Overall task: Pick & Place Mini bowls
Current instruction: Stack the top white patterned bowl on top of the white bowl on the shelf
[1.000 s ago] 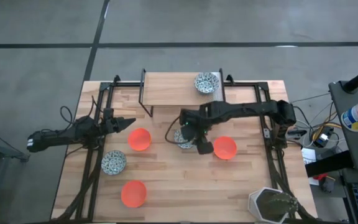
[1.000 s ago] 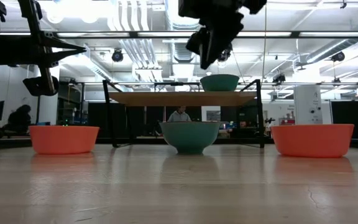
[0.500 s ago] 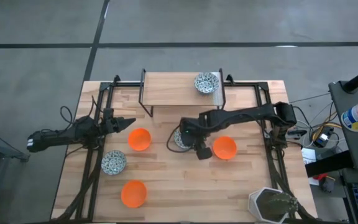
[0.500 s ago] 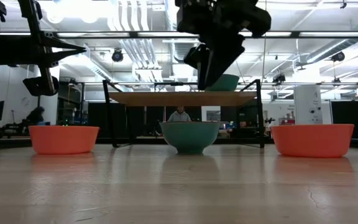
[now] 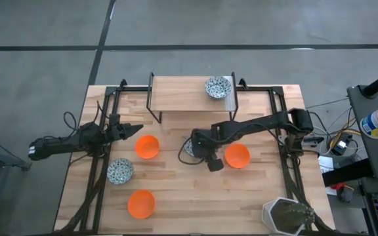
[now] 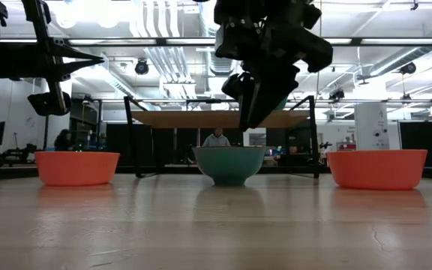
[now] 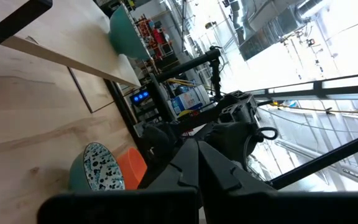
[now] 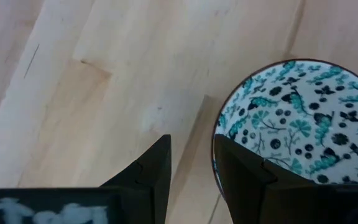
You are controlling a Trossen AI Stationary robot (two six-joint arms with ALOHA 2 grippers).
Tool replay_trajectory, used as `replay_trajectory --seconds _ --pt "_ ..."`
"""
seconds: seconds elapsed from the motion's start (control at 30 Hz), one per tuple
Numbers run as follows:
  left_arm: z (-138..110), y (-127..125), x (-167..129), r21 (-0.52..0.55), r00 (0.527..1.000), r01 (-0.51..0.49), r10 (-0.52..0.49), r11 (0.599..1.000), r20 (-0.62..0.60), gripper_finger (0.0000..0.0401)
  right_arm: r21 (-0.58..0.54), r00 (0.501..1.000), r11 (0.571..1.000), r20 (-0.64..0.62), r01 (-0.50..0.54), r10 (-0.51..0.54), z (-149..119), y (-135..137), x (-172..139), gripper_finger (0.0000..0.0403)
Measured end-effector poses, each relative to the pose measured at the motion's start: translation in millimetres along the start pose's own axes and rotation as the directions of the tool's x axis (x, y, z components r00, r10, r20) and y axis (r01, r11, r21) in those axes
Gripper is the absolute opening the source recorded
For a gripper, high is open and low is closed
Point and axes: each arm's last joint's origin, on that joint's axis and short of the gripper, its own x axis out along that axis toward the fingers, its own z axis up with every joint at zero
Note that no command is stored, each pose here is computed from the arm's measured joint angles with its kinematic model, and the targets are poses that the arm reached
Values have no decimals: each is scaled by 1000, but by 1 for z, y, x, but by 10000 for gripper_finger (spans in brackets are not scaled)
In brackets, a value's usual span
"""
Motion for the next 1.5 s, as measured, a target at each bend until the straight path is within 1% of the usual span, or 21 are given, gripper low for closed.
replay_trajectory --seconds 0.07,0.23,0.47,0.73,1.03,1.1,1.23,1.4,1.5 --pt "0 0 0 0 1000 1 -1 1000 0 0 -1 1000 1000 2 5 -5 -3 0 4 119" --pt "0 0 0 0 1000 0 0 1000 0 0 4 997 997 -20 72 -72 -9 -1 11 109" --pt "0 0 0 0 1000 0 0 1000 0 0 4 997 997 -29 72 -72 -13 0 14 91" --pt "0 0 0 0 1000 0 0 1000 0 0 -5 996 996 27 87 -87 -7 -2 17 82" --pt "0 0 0 -2 1000 0 0 1000 0 0 27 997 997 -33 69 -68 -12 -2 38 91" --pt "0 0 0 -2 1000 0 0 1000 0 0 53 997 996 -39 69 -67 -13 -3 40 88" --pt "0 0 0 -3 1000 0 0 1000 0 0 105 997 992 -40 71 -67 -13 -3 40 71" --pt "0 0 0 -4 1000 0 0 1000 0 0 163 996 983 -31 86 -82 -11 -3 38 36" --pt "0 0 0 -4 1000 0 0 1000 0 0 172 995 980 -27 104 -101 -10 -4 36 19"
